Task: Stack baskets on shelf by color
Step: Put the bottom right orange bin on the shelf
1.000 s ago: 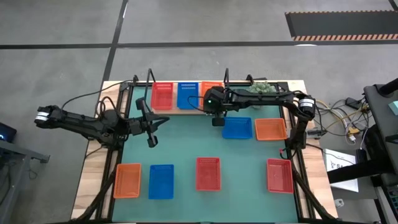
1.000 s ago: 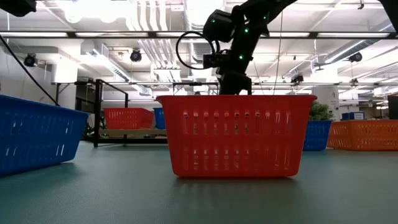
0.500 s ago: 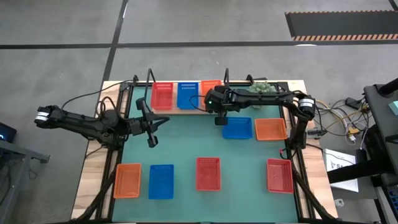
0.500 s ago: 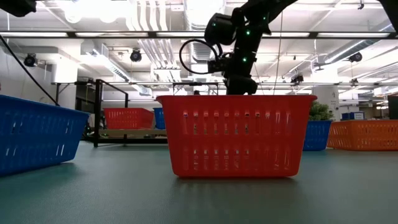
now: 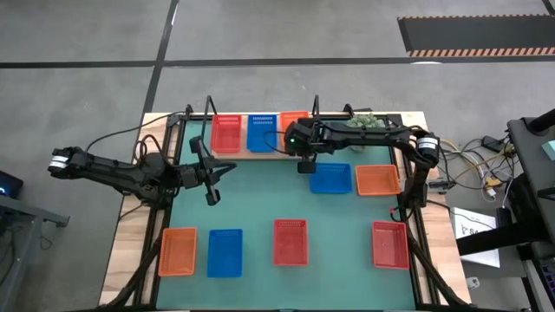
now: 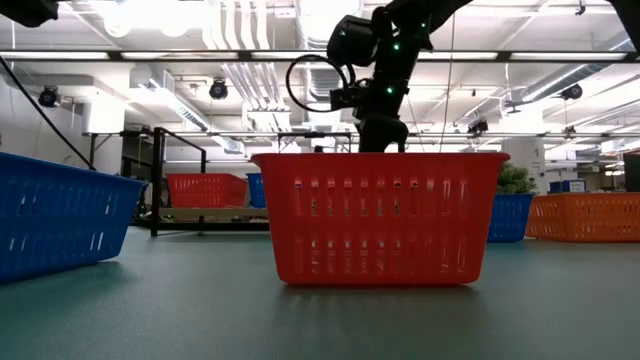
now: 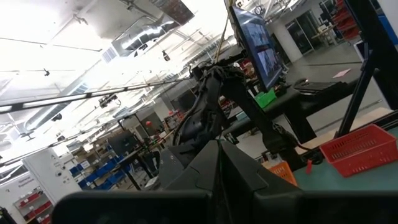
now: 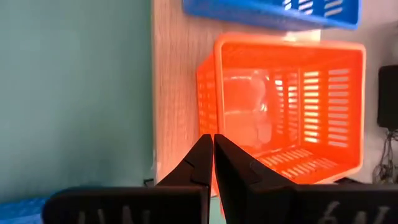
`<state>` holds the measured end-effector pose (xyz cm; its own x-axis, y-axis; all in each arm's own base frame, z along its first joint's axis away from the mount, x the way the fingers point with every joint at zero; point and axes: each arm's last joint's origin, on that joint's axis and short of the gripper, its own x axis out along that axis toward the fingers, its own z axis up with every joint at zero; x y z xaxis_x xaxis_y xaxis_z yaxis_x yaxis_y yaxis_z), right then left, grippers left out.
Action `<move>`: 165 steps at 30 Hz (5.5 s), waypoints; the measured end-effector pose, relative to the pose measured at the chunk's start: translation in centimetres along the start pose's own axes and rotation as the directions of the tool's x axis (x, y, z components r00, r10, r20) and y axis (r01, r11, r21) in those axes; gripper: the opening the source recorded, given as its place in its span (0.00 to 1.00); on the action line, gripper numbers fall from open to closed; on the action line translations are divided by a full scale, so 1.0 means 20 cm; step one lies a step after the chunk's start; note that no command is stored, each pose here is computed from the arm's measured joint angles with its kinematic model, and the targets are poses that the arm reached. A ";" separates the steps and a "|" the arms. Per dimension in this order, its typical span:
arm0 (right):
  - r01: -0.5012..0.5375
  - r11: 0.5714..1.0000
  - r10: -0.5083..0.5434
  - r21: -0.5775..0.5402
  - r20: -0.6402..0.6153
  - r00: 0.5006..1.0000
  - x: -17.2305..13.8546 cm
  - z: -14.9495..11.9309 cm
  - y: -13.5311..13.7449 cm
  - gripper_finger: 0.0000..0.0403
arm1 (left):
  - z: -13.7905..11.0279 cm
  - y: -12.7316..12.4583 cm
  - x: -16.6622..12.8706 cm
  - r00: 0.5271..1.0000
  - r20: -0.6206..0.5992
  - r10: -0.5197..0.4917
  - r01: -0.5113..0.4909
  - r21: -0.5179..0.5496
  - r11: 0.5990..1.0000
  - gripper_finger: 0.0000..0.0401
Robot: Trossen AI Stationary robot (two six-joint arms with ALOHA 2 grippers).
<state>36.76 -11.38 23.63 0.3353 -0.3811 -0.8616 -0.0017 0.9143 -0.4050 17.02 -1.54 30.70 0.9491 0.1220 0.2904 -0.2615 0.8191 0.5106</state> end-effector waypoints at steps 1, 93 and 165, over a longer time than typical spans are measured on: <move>-0.002 1.000 0.002 0.002 0.009 1.000 -0.01 0.01 0.00 0.02 | 0.00 0.00 0.00 1.000 0.000 0.000 0.000 0.000 1.000 0.00; -0.055 0.997 0.062 -0.055 0.155 0.986 0.03 0.12 -0.11 0.02 | 0.00 0.00 0.00 1.000 0.002 0.001 -0.001 0.000 1.000 0.00; -0.332 0.940 0.321 0.075 0.126 0.939 0.04 0.06 -0.10 0.02 | 0.00 0.00 0.00 1.000 0.004 0.002 -0.002 0.000 1.000 0.00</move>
<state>38.21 -13.37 24.09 0.4330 -0.0465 -0.9002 -0.0427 0.9965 -0.0720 16.97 -1.54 30.78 0.9480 0.1214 0.2943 -0.2633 0.8186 0.5104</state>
